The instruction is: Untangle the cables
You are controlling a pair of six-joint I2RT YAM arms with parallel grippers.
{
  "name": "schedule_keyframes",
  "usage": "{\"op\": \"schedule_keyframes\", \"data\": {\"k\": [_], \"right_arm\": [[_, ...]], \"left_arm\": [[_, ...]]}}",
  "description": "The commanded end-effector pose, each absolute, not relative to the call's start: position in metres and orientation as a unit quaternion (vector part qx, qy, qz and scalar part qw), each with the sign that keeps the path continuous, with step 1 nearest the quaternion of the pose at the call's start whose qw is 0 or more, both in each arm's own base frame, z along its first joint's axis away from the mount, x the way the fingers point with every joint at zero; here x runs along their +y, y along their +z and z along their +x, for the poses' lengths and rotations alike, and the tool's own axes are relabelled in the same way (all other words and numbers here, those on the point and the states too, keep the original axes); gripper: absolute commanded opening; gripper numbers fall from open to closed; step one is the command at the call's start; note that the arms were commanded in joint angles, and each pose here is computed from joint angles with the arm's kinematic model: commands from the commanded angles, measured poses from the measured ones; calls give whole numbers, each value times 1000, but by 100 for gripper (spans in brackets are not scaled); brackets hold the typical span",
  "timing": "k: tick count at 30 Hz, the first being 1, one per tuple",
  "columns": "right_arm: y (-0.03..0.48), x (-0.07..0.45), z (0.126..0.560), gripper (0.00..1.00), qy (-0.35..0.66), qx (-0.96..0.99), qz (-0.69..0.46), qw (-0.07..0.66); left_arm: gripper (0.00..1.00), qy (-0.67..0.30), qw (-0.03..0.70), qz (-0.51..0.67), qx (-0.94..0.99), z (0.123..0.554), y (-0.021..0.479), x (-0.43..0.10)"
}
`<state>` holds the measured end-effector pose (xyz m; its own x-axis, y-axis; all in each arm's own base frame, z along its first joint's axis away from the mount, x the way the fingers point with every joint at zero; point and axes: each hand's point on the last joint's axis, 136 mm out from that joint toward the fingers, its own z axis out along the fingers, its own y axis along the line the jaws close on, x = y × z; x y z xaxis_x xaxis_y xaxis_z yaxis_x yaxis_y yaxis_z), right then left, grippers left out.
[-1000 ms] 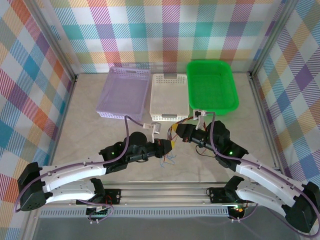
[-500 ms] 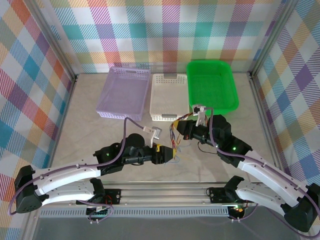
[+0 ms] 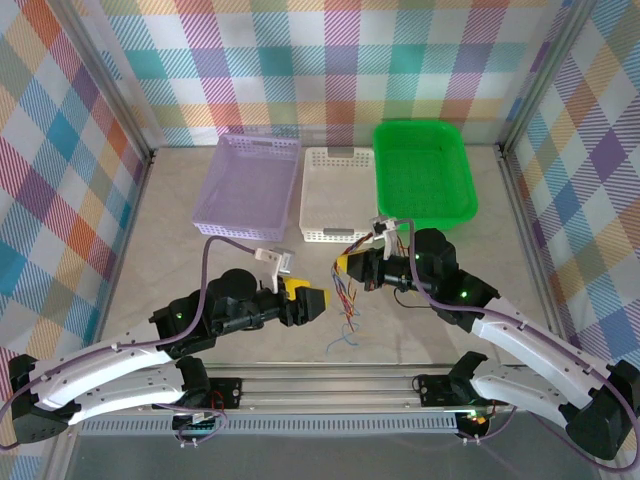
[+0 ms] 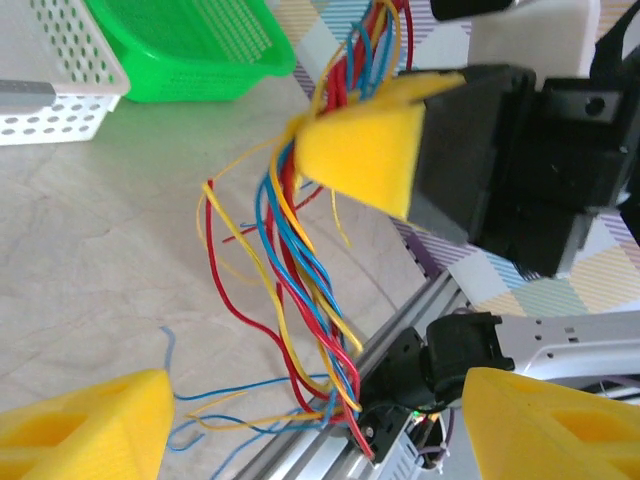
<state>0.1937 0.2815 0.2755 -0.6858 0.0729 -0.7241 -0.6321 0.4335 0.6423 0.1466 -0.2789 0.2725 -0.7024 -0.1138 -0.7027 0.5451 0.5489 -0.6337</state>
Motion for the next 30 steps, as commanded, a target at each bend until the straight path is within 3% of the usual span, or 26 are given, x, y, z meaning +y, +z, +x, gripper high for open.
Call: {"op": "schedule_keyframes", "data": {"k": [1, 15, 21, 27, 30], "right_arm": [[303, 291, 180, 0, 541, 725, -227, 361], [300, 298, 170, 0, 567, 714, -243, 331], [298, 301, 168, 0, 575, 711, -245, 323], [294, 303, 167, 0, 580, 710, -245, 315], [291, 303, 168, 0, 579, 712, -244, 312]], "left_arm": [[72, -479, 368, 110, 790, 152, 276, -283], [61, -535, 364, 63, 760, 161, 275, -300], [41, -540, 365, 47, 757, 164, 269, -300], [28, -540, 371, 37, 755, 167, 268, -297], [15, -538, 375, 36, 755, 167, 270, -295]]}}
